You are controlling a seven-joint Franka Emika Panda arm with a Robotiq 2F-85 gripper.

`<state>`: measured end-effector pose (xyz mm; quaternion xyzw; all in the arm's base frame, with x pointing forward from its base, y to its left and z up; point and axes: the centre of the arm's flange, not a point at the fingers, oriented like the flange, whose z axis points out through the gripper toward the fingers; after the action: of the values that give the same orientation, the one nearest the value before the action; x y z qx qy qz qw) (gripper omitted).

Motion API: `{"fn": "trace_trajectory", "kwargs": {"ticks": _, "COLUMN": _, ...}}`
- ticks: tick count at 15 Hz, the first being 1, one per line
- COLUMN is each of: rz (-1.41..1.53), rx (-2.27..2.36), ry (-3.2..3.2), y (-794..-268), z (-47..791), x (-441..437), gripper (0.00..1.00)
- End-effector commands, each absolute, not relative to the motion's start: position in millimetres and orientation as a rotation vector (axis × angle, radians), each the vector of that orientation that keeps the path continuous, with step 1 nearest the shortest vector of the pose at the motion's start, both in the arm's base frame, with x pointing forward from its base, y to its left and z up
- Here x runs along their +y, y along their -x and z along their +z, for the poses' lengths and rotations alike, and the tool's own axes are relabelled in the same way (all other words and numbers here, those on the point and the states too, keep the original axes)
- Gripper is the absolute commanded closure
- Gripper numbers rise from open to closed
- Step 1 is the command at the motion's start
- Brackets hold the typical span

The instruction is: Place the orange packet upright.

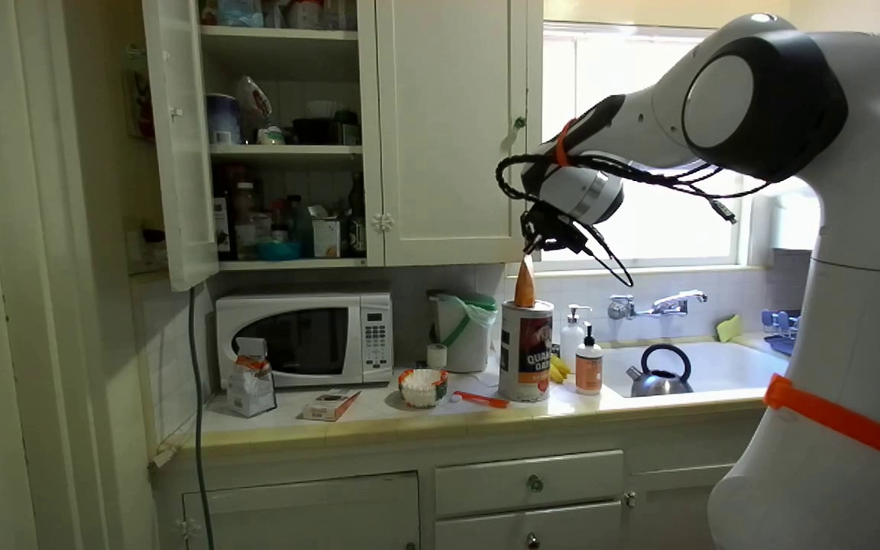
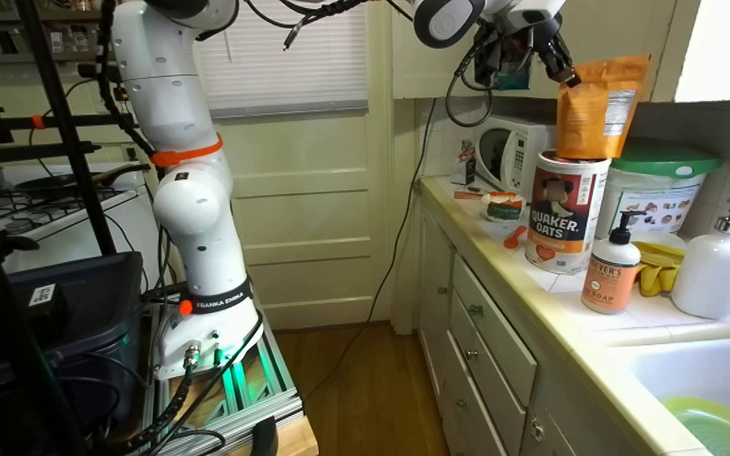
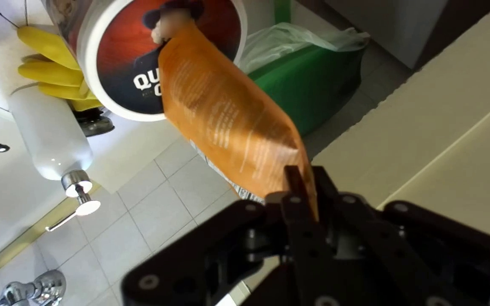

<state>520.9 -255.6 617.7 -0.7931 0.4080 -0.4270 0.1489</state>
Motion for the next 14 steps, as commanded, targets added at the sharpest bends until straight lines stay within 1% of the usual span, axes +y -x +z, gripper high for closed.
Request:
{"fn": "trace_trajectory", "kwargs": {"ticks": 1, "rz": -1.254, "rx": 1.197, "ry": 2.269, "y": -505, "z": 623, "x": -245, "gripper": 0.58}}
{"fn": "trace_trajectory", "kwargs": {"ticks": 2, "rz": -1.275, "rx": 1.192, "ry": 2.259, "y": -500, "z": 629, "x": -244, "gripper": 0.49}}
{"fn": "trace_trajectory", "kwargs": {"ticks": 4, "rz": -1.340, "rx": 1.164, "ry": 2.226, "y": -484, "z": 650, "x": -240, "gripper": 0.36}}
{"fn": "trace_trajectory", "kwargs": {"ticks": 5, "rz": -1.369, "rx": 1.150, "ry": 2.213, "y": -476, "z": 660, "x": -238, "gripper": 0.27}}
{"fn": "trace_trajectory", "kwargs": {"ticks": 7, "rz": -1.424, "rx": 1.122, "ry": 2.203, "y": -453, "z": 683, "x": -230, "gripper": 0.14}}
{"fn": "trace_trajectory", "kwargs": {"ticks": 8, "rz": -1.444, "rx": 1.111, "ry": 2.220, "y": -442, "z": 692, "x": -227, "gripper": 0.05}}
{"fn": "trace_trajectory", "kwargs": {"ticks": 9, "rz": -1.449, "rx": 1.097, "ry": 2.260, "y": -429, "z": 699, "x": -221, "gripper": 0.01}}
{"fn": "trace_trajectory", "kwargs": {"ticks": 14, "rz": -1.454, "rx": 1.064, "ry": 2.664, "y": -370, "z": 705, "x": -204, "gripper": 0.00}}
